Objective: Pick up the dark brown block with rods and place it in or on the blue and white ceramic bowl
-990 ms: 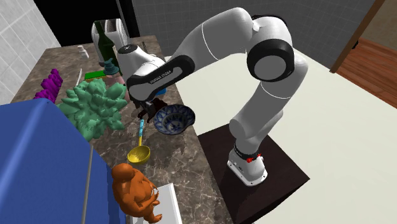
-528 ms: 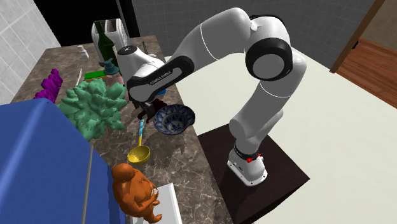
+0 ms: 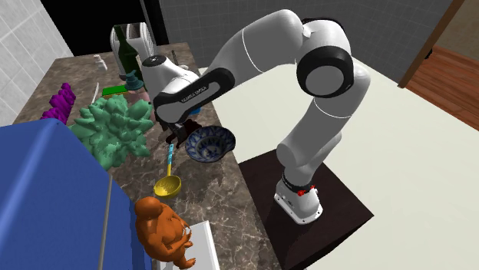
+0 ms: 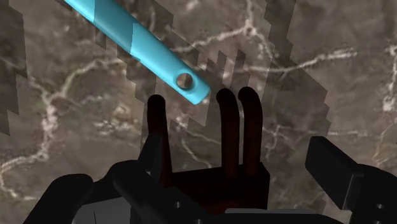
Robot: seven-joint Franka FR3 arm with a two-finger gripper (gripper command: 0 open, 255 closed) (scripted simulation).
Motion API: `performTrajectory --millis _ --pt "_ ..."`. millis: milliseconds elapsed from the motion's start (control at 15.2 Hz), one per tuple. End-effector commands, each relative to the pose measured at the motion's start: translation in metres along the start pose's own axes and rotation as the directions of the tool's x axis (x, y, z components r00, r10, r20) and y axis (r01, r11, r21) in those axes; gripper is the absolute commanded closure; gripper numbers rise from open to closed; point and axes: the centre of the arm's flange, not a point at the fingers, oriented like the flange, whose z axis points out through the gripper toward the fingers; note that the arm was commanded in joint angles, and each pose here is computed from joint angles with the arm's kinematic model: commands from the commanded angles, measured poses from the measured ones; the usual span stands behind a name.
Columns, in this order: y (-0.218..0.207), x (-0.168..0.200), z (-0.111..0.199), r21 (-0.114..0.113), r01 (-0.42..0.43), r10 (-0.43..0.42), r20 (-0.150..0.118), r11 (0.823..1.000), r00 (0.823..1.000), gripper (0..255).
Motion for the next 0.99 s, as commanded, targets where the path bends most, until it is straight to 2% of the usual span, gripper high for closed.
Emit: performTrajectory --millis 0,660,726,792,858,924 --pt "0.004 0.002 0.011 -0.021 0.001 -0.001 -0.004 1.0 1.0 255" --pt "-0.004 0.0 -0.037 -0.021 0.0 -0.001 -0.004 1.0 1.0 255" --pt "-0.003 -0.001 -0.032 -0.021 0.001 -0.001 -0.004 1.0 1.0 255" --pt "-0.003 -0.001 -0.032 -0.021 0.001 -0.001 -0.004 1.0 1.0 0" --pt "-0.029 -0.006 -0.032 -0.122 -0.011 0.014 0.018 0.992 1.0 0" --pt "-0.054 -0.01 -0.031 -0.223 -0.021 0.03 0.038 0.975 0.999 0"
